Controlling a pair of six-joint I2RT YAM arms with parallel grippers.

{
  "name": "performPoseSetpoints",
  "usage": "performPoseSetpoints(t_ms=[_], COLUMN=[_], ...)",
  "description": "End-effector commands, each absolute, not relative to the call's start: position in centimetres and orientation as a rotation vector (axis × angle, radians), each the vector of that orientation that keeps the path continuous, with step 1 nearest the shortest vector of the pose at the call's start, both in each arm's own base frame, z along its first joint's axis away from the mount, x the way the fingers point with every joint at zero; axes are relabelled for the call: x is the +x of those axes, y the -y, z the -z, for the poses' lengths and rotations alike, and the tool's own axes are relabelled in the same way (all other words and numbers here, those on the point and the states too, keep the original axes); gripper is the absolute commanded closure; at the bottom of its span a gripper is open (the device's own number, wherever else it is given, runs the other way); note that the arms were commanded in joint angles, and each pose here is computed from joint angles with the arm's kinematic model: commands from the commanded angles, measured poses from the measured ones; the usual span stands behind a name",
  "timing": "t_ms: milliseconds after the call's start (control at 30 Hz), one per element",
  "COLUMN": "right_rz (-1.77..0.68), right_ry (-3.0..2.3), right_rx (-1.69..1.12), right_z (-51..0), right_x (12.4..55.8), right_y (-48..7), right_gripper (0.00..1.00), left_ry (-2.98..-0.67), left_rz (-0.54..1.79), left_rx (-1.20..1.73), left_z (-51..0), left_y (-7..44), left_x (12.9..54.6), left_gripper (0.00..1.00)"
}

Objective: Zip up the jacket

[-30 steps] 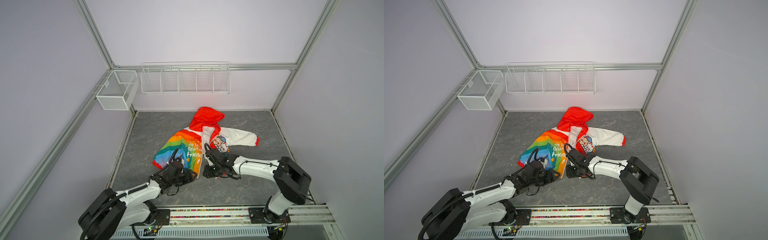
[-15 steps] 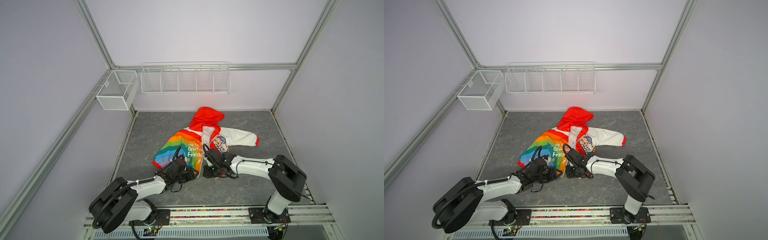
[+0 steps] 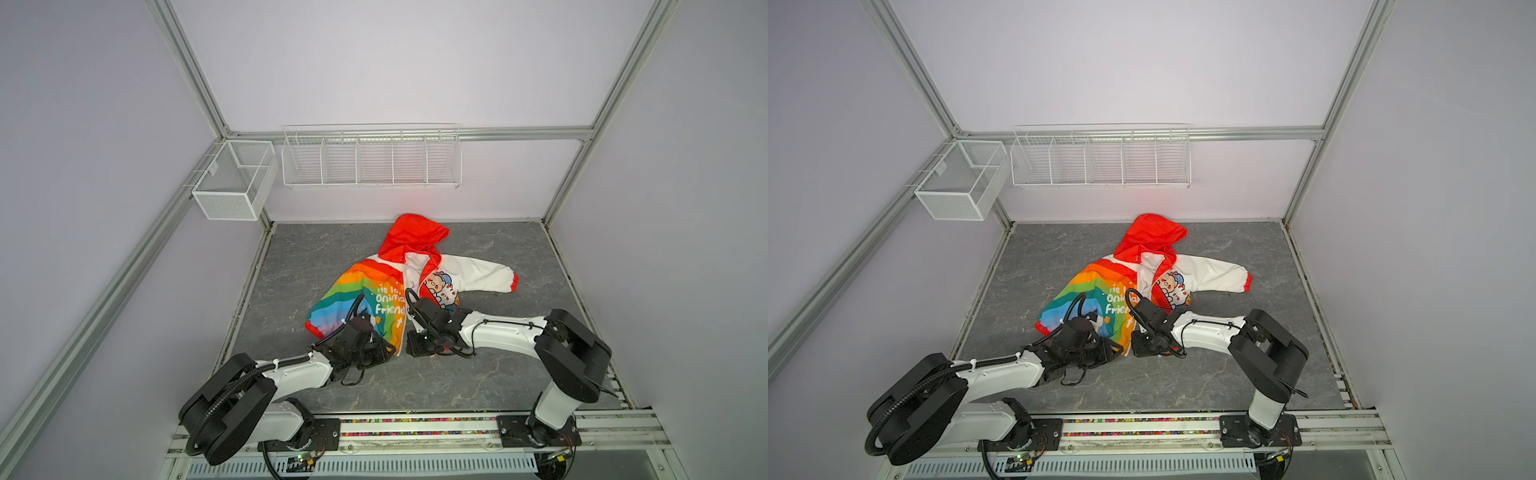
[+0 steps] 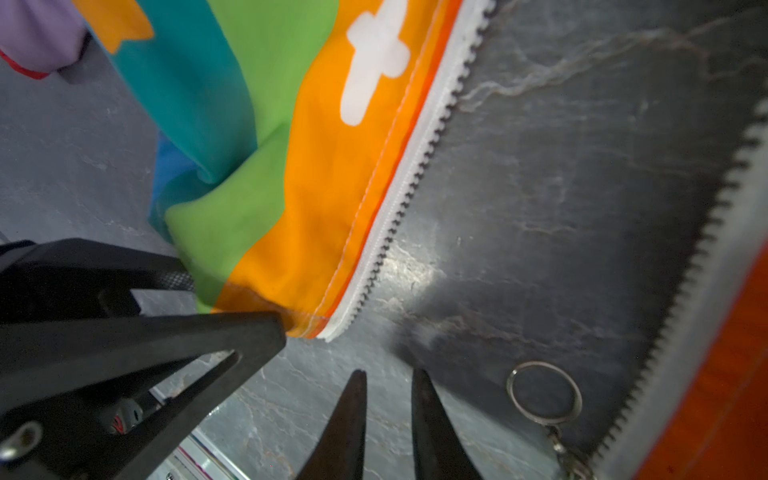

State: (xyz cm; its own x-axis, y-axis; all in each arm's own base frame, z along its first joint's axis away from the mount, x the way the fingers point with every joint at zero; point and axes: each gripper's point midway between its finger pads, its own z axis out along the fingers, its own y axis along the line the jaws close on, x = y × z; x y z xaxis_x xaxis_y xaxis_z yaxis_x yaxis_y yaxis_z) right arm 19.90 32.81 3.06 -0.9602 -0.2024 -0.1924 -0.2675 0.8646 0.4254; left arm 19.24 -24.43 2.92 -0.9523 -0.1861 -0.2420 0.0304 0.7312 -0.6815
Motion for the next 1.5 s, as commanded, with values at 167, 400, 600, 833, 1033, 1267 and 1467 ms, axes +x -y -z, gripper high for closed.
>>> performPoseSetpoints(t_ms=[167,400,600,833,1033,1267,1467], right_rz=[-0.677,-0.669,-0.66,-0.659,-0.649,-0.64,-0.639], right_ry=[-2.916,-2.918,-2.921,-2.928,-2.936,-2.939,-2.94], right_rx=[-0.349,-0.349,-0.351,-0.348,-0.343,-0.338,-0.337], right_z=[-2.3,-2.1,-1.9,-1.6,-1.3,-1.1,-1.1], right_x=[19.9,20.1,20.4,20.6,20.5,20.4,20.4], right_y=[-33.1,-33.2,-33.6,-33.9,-33.7,-33.5,-33.4], right_gripper=[0.79,0.79,0.8,0.82,0.82,0.83,0.83], left_ry=[-2.669,-2.652,-2.629,-2.635,-2.635,-2.639,-2.644], left_rz=[1.036,1.055,1.073,1.076,1.09,1.107,1.135], left_rx=[-0.124,-0.145,-0.152,-0.158,-0.168,-0.162,-0.138], left_z=[-2.3,-2.7,-3.2,-2.7,-2.1,-1.9,-2.0], left_y=[24.3,24.4,24.7,25.2,25.6,26.0,26.3], left_x=[18.8,19.0,19.3,19.7,20.0,20.1,19.7], left_gripper=[0.85,0.82,0.48,0.49,0.63,0.76,0.83])
